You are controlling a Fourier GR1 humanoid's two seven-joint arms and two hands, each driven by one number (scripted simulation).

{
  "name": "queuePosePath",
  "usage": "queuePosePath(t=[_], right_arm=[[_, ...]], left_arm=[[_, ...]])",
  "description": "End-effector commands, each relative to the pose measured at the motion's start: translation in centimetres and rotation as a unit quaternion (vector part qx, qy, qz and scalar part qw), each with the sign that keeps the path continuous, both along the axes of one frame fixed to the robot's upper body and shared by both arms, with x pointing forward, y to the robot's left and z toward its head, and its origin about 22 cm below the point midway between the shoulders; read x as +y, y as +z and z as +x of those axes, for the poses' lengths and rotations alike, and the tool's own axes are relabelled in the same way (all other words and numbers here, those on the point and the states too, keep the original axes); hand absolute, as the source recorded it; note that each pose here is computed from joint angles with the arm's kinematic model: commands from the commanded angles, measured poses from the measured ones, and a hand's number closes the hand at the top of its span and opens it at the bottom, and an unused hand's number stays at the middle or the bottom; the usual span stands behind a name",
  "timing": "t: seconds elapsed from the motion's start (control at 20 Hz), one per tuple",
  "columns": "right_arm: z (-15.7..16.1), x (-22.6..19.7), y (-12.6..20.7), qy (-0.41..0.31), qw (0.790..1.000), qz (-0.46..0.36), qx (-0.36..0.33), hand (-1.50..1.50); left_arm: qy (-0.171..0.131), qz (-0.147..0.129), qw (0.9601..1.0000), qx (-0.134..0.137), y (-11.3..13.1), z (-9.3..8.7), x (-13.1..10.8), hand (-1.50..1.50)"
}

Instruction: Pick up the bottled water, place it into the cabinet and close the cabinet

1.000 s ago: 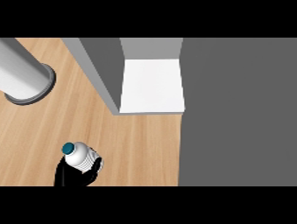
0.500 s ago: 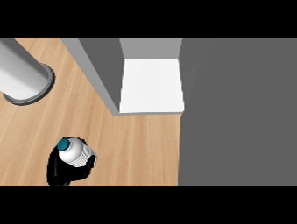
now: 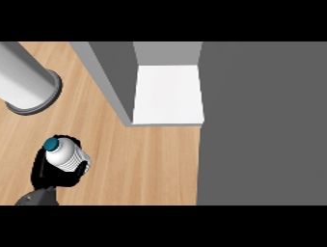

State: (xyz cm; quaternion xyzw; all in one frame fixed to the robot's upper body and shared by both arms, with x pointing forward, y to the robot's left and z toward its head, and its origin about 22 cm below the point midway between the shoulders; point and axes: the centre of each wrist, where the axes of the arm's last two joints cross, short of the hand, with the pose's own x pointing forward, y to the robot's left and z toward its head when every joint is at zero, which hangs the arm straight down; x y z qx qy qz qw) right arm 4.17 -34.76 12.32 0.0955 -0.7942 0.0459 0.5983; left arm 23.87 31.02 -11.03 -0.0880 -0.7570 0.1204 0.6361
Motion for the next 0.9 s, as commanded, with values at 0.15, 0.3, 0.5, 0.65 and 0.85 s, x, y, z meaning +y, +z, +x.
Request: queuePosePath(t=[0.15,0.3,0.5,0.65,0.85], right_arm=[[-0.3,2.1,2.9,0.009,0.999,0.009,-0.036,-1.50],[-1.0,2.6,4.0,0.010,1.000,0.004,-0.029,-1.50],[-0.8,2.3,3.4,0.013,0.999,-0.008,-0.036,-1.50],[-0.6,1.3,3.6,0.020,0.999,0.005,-0.032,-1.50],[-0.2,1.7,4.4,0.018,0.999,-0.004,-0.034,-1.50]], left_arm=[[-0.034,0.016,0.9992,-0.013,3.1,2.1,-4.7,1.50],[-0.054,0.009,0.9983,-0.018,3.5,1.0,-8.5,1.50],[-0.055,0.021,0.9981,-0.018,6.8,4.0,-11.6,1.50],[-0.052,0.031,0.9979,-0.024,7.8,5.1,-14.5,1.50],[-0.056,0.039,0.9973,-0.027,10.2,5.0,-18.1,1.50]])
